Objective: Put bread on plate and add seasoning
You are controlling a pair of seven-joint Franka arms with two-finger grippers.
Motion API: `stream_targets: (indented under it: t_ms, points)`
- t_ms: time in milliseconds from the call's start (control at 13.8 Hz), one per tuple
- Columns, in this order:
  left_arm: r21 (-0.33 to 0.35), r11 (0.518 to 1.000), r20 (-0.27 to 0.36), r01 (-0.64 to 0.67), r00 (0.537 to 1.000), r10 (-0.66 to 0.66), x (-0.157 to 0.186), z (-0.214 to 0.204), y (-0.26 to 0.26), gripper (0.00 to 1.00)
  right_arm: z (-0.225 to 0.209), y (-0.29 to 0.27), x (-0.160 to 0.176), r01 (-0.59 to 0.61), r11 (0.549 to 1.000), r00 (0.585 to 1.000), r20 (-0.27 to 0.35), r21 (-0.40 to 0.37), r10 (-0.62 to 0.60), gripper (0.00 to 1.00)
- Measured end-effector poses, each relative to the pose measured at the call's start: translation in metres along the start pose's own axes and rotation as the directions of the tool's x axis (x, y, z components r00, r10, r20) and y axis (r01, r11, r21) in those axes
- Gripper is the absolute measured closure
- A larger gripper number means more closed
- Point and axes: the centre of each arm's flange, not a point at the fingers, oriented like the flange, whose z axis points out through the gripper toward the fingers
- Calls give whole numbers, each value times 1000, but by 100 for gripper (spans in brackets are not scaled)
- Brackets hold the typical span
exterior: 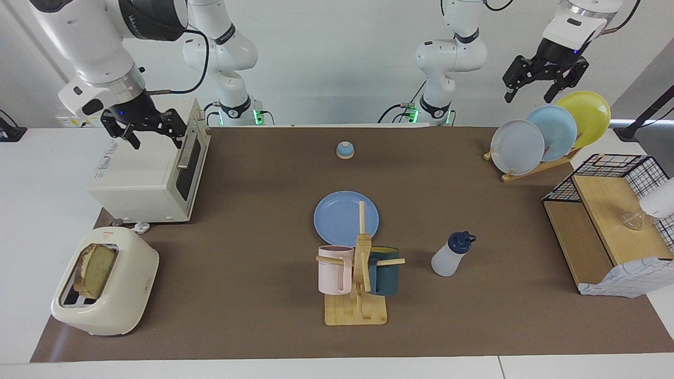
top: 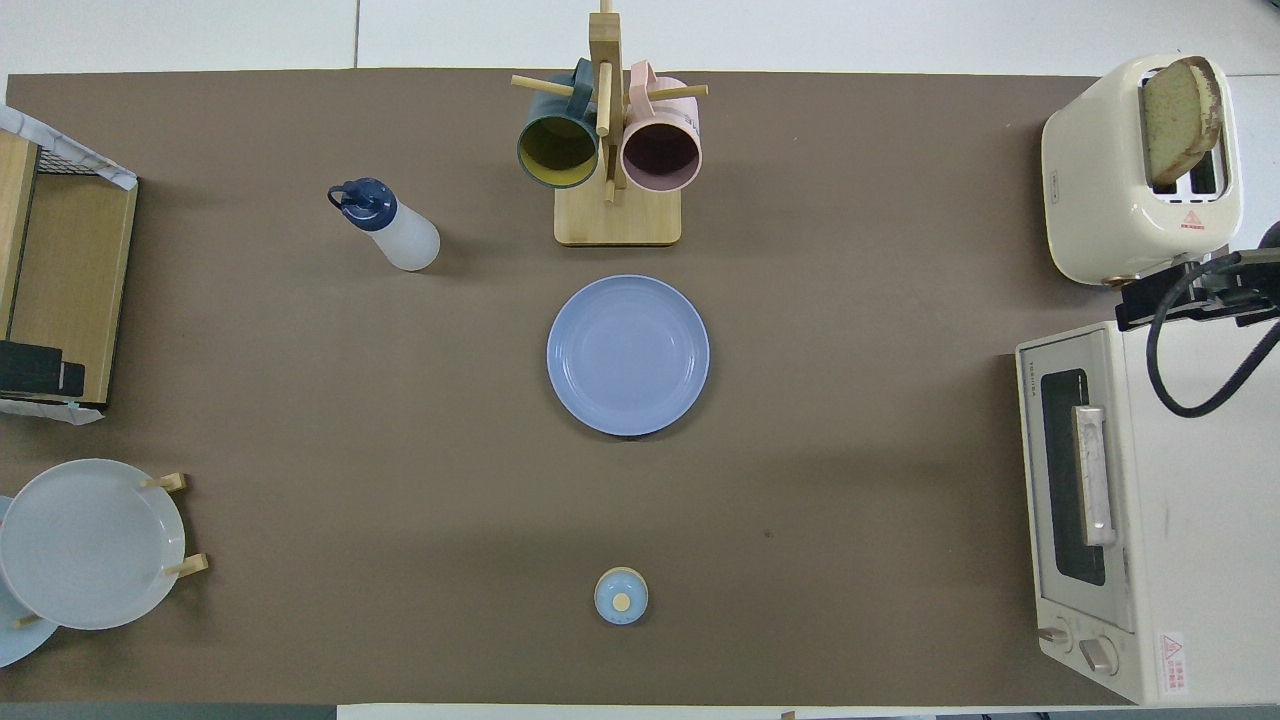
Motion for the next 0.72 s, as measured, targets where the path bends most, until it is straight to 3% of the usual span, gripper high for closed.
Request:
stream_targets:
  t_ms: [578, 722]
  points:
    - [1, 1000, 1, 14, 1000, -14, 0, 0, -6, 0, 0, 3, 0, -3, 1000, 1000, 0, 0, 3, 0]
    - [2, 1000, 27, 14, 1000, -14, 9, 13, -6, 0, -2, 7, 5, -3, 1000, 999, -48, -1, 3, 0]
